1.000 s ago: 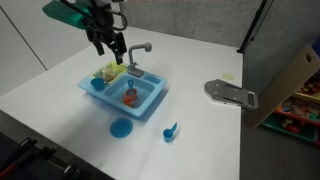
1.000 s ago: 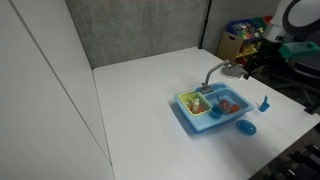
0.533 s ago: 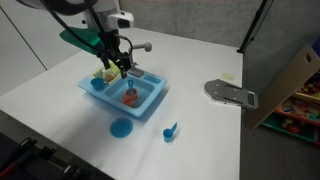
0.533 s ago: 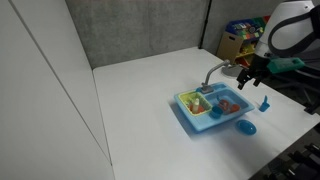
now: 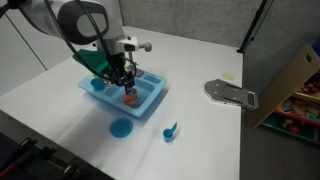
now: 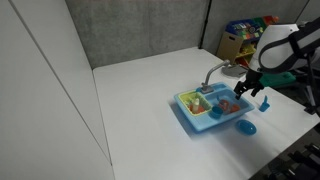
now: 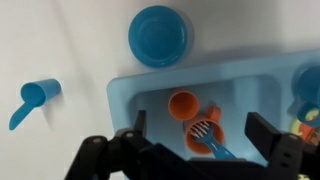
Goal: Take the cup out of the sink
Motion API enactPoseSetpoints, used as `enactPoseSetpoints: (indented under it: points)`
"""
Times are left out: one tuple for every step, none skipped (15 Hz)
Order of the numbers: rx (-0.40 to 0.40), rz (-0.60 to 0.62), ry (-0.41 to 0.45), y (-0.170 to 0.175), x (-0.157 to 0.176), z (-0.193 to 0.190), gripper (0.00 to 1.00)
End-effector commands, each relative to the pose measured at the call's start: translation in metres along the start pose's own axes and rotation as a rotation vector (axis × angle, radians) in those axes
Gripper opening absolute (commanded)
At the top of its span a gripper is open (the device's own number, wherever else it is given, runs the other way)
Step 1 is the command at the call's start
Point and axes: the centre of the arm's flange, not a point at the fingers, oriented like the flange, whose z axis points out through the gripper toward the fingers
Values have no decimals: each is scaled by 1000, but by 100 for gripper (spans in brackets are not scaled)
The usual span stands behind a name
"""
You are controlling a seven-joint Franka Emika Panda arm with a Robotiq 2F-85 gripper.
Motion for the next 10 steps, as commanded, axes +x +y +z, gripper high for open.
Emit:
enactPoseSetpoints:
  points:
    - [-19, 51, -17, 1, 14, 25, 100]
    - [-25, 58, -24, 1, 17, 32, 100]
    - [-29, 66, -32, 1, 20, 37, 100]
    - [-31, 71, -37, 0, 23, 41, 100]
    - [-34, 74, -40, -1, 26, 44, 100]
    - [-36, 75, -41, -3, 29, 47, 100]
    - [-36, 75, -42, -5, 32, 49, 100]
    - [-38, 74, -42, -8, 36, 52, 100]
    - [-38, 73, -43, -10, 38, 54, 100]
    - [-40, 75, -44, -12, 41, 56, 100]
